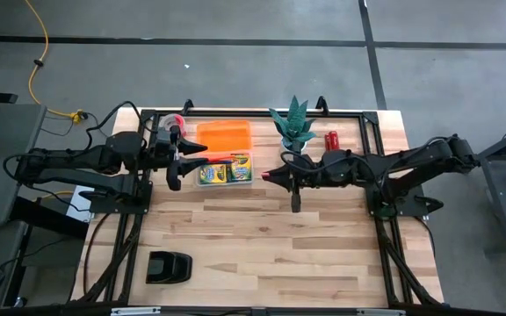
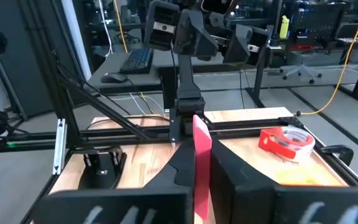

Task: Pack school essentials
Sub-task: Put the pink eraser into the orange supply box

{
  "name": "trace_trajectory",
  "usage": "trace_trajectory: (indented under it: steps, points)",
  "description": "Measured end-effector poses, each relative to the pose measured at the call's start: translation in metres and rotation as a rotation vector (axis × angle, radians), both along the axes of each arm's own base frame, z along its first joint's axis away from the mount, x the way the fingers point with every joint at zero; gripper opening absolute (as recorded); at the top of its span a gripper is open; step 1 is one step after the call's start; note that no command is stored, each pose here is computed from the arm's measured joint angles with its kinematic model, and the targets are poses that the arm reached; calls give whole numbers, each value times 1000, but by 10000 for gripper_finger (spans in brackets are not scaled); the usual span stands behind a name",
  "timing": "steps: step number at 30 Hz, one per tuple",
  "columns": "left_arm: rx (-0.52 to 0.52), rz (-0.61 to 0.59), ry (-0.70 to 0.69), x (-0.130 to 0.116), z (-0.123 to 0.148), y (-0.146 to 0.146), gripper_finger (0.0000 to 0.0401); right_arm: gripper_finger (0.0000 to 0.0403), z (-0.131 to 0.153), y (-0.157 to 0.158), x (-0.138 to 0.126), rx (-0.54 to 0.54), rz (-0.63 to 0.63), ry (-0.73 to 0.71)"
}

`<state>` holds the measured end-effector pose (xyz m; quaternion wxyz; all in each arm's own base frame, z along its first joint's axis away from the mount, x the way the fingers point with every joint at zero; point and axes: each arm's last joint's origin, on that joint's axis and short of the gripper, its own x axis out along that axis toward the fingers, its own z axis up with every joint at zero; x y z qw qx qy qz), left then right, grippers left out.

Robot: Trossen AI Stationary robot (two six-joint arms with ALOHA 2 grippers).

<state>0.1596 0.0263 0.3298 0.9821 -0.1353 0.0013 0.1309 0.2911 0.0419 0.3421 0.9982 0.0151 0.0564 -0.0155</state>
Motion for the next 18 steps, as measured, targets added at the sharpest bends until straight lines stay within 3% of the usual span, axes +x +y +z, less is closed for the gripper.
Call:
trace_trajectory:
  steps: [11, 18]
  points:
    - [15, 3, -2, 2, 0, 0, 186, 3, 0, -1, 2, 30, -8, -19]
    - [38, -81, 49, 40, -15, 2, 186, 3, -11, -10, 26, 70, -44, -84]
